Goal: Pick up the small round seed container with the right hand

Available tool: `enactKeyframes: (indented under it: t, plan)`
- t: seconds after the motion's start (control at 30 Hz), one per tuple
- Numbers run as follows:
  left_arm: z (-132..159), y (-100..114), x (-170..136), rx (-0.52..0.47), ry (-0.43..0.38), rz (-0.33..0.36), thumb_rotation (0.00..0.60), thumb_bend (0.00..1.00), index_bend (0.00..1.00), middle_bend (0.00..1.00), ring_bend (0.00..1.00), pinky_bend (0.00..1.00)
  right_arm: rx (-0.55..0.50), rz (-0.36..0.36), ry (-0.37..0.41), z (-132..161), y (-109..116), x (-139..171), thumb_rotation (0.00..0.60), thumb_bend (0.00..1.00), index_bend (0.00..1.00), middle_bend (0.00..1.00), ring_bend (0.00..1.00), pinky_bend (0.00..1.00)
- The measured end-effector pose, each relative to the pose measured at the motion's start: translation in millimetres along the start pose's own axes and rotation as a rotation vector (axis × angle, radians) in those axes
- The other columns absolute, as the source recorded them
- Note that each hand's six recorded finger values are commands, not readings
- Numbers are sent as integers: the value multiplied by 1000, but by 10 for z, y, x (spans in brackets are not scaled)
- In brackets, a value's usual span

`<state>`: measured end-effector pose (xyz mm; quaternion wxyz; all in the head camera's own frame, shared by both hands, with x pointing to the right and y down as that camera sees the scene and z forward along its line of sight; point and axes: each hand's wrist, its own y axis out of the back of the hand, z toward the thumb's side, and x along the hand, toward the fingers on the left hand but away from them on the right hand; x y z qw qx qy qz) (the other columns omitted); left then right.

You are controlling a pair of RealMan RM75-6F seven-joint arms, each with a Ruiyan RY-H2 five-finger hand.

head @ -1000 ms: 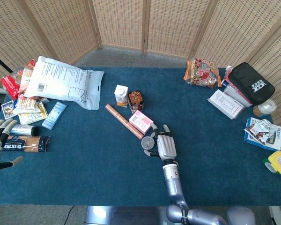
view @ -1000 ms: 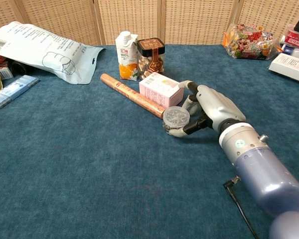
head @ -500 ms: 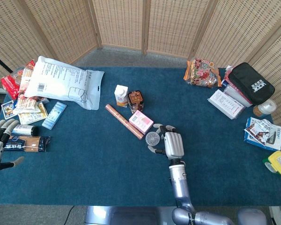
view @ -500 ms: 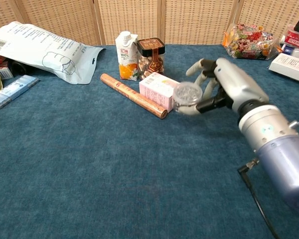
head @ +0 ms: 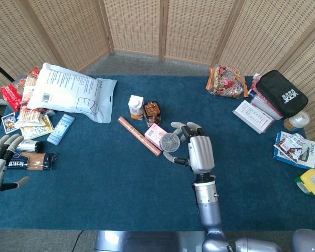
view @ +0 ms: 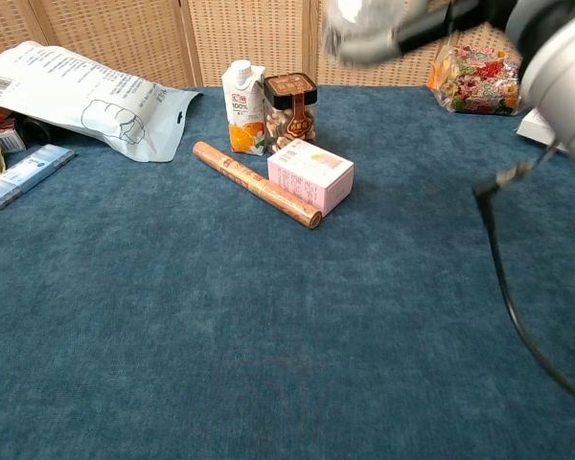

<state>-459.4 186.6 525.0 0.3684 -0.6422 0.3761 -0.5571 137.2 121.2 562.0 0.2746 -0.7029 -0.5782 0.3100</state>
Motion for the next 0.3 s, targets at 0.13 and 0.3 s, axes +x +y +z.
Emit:
enactKeyframes:
  t: [0.13,0.3]
  plan:
    - [14,-9,-1,1,-4,-4,600,0,0,0,0,0,15,-44,47,270,285,-80,600,0,294,616,536,266]
    - [29,-24,-3,2,-8,-9,600,0,0,0,0,0,32,-69,70,430,451,-127,600,0,294,616,535,265]
